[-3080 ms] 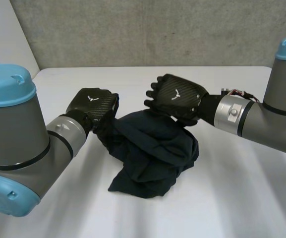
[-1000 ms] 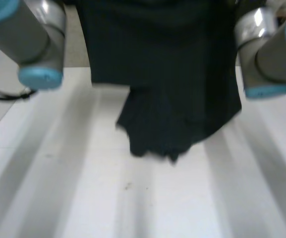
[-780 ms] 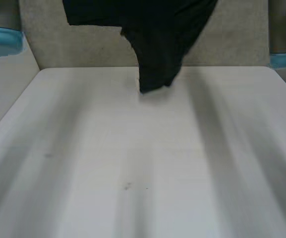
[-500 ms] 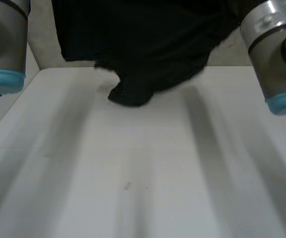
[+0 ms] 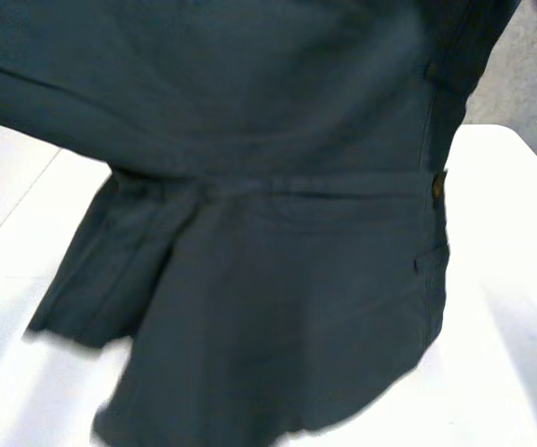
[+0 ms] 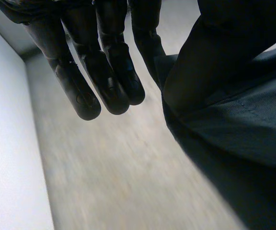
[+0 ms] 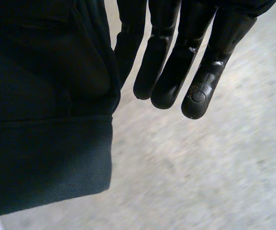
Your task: Fold the shorts.
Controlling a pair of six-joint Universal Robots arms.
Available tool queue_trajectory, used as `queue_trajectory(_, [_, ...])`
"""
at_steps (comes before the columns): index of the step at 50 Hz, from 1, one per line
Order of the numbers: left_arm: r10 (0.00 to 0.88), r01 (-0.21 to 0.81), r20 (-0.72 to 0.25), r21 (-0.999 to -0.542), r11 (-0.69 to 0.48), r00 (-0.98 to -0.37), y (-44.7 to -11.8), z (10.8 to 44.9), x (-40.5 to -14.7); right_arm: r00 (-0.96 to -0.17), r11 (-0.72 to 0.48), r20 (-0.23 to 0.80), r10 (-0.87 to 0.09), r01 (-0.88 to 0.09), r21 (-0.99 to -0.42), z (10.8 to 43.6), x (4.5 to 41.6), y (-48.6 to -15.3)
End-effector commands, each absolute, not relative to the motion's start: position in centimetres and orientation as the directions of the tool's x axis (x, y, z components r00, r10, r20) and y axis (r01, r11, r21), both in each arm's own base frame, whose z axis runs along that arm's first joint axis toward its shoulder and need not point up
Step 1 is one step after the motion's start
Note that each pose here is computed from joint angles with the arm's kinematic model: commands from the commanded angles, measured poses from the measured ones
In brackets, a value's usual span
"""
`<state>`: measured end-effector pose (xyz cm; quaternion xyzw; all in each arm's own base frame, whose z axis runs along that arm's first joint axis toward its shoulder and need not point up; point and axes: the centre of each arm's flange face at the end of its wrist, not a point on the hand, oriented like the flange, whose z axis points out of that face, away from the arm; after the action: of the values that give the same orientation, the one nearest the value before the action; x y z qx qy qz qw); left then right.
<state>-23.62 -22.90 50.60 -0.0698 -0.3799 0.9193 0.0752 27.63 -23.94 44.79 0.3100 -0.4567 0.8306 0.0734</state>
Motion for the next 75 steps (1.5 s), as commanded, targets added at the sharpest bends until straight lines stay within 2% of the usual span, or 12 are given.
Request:
queue_trajectory(1, [0.218,0.029,-0.144,-0.888,-0.459,-0.965,-30.2,39.7,-26.7,-0.723,-0.400,0.619,-0.306,-0.493,-0.773,35.9,29.8,-27.8])
queue_trajectory(7, [0.245,0.126,-0.194,-0.955,-0.267,-0.950,-34.9,30.1,-28.3,-0.681,-0.294,0.621,-0.389,-0.547,-0.784,28.9,31.4,-30.8])
queue_trajectory(14, [0.243,0.224,-0.260,-0.960,-0.167,-0.935,-39.8,22.3,-29.6,-0.721,-0.365,0.621,-0.307,-0.514,-0.776,24.8,33.6,-35.5])
queue_trajectory(22, [0.190,0.252,-0.311,-0.926,-0.282,-0.931,-43.5,22.3,-31.0,-0.773,-0.497,0.617,-0.149,-0.481,-0.723,22.7,35.5,-40.2])
queue_trajectory(28, [0.187,0.222,-0.302,-0.908,-0.356,-0.935,-44.2,23.6,-32.2,-0.775,-0.523,0.619,-0.125,-0.479,-0.705,22.3,36.0,-41.6])
queue_trajectory(35, [0.201,0.230,-0.306,-0.916,-0.330,-0.931,-43.5,22.8,-32.7,-0.764,-0.484,0.626,-0.158,-0.493,-0.723,23.9,35.2,-40.1])
queue_trajectory(41, [0.232,0.253,-0.313,-0.934,-0.253,-0.921,-40.8,23.4,-31.9,-0.729,-0.419,0.650,-0.213,-0.533,-0.735,25.0,32.2,-37.6])
queue_trajectory(45, [0.265,0.290,-0.322,-0.945,-0.153,-0.909,-37.7,23.4,-30.5,-0.676,-0.353,0.661,-0.326,-0.562,-0.748,24.3,29.8,-35.4])
queue_trajectory(52, [0.367,0.277,-0.238,-0.959,0.055,-0.899,-28.4,23.3,-28.1,-0.594,-0.118,0.576,-0.561,-0.631,-0.766,20.1,25.4,-31.4])
queue_trajectory(58, [0.440,0.258,-0.173,-0.956,0.141,-0.881,-21.3,22.9,-27.0,-0.580,0.005,0.459,-0.673,-0.624,-0.781,18.0,22.6,-28.8])
queue_trajectory(64, [0.529,0.324,-0.178,-0.925,0.197,-0.830,-15.9,20.5,-27.0,-0.580,0.072,0.360,-0.731,-0.590,-0.804,15.5,20.7,-27.3])
queue_trajectory(75, [0.496,0.423,-0.248,-0.863,0.278,-0.832,-12.1,17.2,-25.9,-0.592,0.059,0.361,-0.720,-0.571,-0.819,13.2,19.4,-26.8])
